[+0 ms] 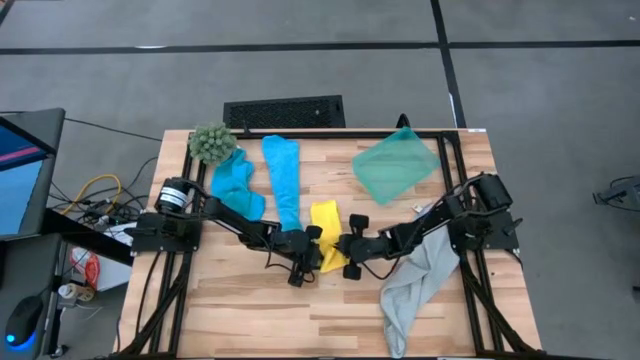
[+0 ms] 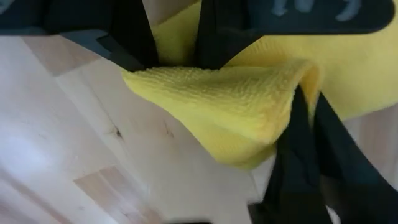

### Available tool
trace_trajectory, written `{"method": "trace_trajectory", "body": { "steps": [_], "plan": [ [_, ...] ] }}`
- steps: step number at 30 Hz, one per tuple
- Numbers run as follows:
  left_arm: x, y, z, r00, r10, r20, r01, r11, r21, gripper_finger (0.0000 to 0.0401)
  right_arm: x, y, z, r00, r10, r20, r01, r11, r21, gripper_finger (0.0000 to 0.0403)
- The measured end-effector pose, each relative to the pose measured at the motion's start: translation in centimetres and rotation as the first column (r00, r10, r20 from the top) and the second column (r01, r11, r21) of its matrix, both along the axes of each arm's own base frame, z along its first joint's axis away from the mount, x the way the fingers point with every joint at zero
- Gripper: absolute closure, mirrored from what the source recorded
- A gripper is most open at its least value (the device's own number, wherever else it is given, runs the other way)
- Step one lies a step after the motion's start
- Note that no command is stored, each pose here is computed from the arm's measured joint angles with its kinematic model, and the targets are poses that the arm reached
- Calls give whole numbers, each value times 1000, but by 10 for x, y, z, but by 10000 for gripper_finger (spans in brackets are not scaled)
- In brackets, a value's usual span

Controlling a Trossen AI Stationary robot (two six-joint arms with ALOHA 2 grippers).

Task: Fold microfiber towels
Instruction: Fold the yellow towel

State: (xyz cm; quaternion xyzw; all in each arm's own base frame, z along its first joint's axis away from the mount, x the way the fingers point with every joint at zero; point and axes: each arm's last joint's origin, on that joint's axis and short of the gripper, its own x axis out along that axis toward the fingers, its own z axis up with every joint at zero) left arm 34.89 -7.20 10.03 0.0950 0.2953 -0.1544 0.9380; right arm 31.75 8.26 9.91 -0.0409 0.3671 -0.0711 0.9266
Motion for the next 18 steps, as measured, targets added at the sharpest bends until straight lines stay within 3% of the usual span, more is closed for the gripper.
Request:
{"method": "trace_trajectory", "body": {
  "steps": [11,14,18],
  "plan": [
    [-28,-8,51,996,50,-73,-41,992,115,299,2,0,-6,999,-34,6,34,999,28,367],
    [-28,-15,61,1000,12,11,-14,987,161,299,2,0,-6,999,-35,9,35,999,31,368],
    [-17,-26,67,976,-118,186,77,974,213,299,2,0,-6,999,-39,8,39,999,36,369]
  ]
}}
